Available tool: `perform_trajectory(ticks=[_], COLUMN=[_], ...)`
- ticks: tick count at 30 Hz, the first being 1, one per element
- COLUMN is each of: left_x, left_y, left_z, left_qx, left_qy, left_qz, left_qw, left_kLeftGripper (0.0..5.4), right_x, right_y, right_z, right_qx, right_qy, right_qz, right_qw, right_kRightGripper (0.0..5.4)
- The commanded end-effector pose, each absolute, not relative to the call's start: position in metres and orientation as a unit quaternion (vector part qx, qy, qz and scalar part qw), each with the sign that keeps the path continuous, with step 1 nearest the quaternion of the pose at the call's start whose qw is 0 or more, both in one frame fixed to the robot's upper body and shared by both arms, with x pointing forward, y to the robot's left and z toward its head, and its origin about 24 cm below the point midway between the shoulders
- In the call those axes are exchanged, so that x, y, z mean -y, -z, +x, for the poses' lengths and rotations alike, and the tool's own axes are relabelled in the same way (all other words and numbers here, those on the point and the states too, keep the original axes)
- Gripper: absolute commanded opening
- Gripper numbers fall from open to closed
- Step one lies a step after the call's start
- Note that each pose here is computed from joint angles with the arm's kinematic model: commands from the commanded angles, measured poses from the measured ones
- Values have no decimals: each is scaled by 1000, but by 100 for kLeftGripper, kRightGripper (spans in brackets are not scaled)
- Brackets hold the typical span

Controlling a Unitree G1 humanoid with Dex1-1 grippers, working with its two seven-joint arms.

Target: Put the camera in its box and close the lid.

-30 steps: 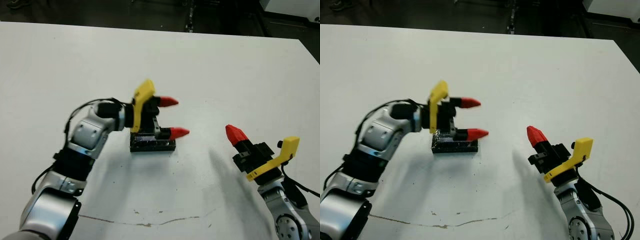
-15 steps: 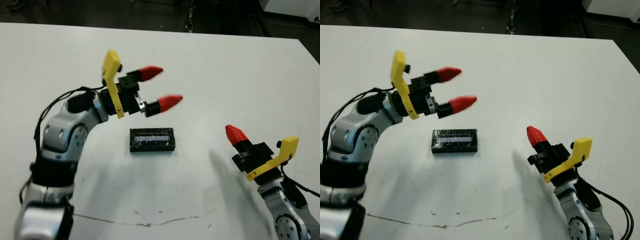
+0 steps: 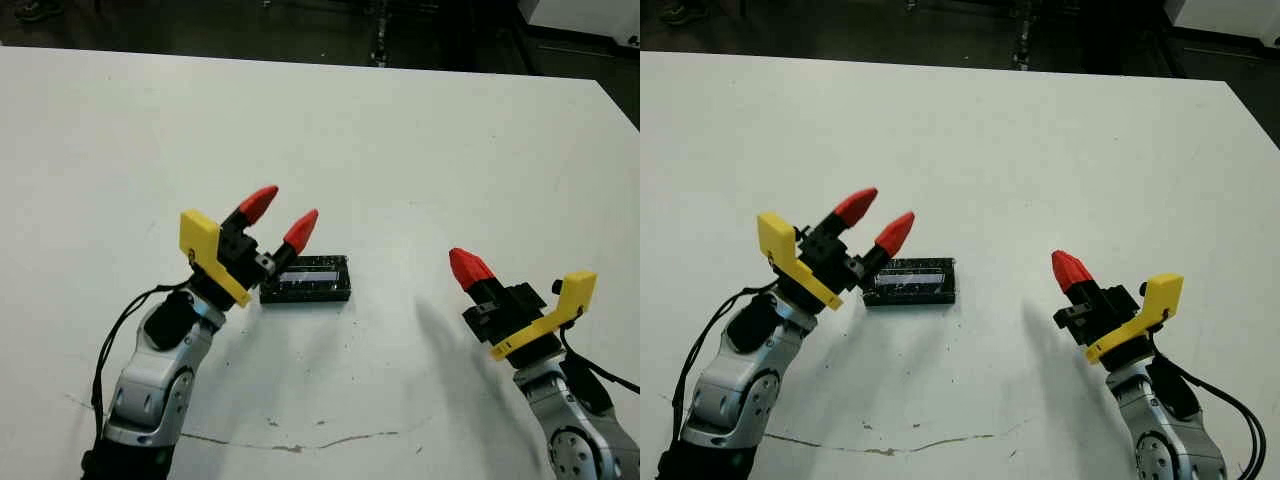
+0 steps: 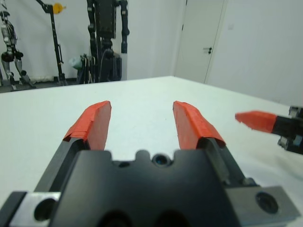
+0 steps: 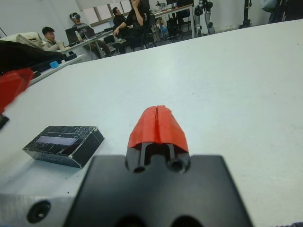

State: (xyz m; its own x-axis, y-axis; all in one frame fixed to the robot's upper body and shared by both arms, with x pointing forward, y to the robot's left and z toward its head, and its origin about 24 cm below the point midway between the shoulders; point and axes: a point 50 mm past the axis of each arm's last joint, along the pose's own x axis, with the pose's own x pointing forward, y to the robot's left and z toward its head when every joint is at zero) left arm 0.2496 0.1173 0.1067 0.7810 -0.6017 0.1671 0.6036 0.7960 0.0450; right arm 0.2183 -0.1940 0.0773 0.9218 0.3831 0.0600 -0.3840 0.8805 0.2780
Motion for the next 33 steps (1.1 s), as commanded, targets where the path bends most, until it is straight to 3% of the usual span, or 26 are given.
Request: perform_trajectory(ticks=[1, 6, 13, 19, 26, 33], left_x=[-115, -112, -110, -108, -113, -129], left_y=[-81, -70, -66, -61, -79, -117], left_z=[242, 240, 243, 248, 245, 240], left_qx=[10, -57, -99, -127, -99, -2], left_qy=[317, 316, 312, 320, 339, 339], left_qz=[25, 62, 123, 136, 103, 2], left_qw=[948, 945, 937, 929, 930, 941], left_kLeftGripper=[285, 219, 116, 10, 4, 4], right_x=[197, 197, 196, 196, 196, 195], right_y=[-76, -76, -74, -74, -74, -74], right_z=[217, 217, 217, 216, 216, 216], right_qx=[-6, -8, -6, -9, -6, -5], right_qy=[-194, -193, -193, -197, -200, -198], right_qz=[140, 142, 138, 144, 141, 136], right_qw=[971, 971, 971, 970, 970, 971], right_kRightGripper=[0, 0, 0, 0, 0, 0])
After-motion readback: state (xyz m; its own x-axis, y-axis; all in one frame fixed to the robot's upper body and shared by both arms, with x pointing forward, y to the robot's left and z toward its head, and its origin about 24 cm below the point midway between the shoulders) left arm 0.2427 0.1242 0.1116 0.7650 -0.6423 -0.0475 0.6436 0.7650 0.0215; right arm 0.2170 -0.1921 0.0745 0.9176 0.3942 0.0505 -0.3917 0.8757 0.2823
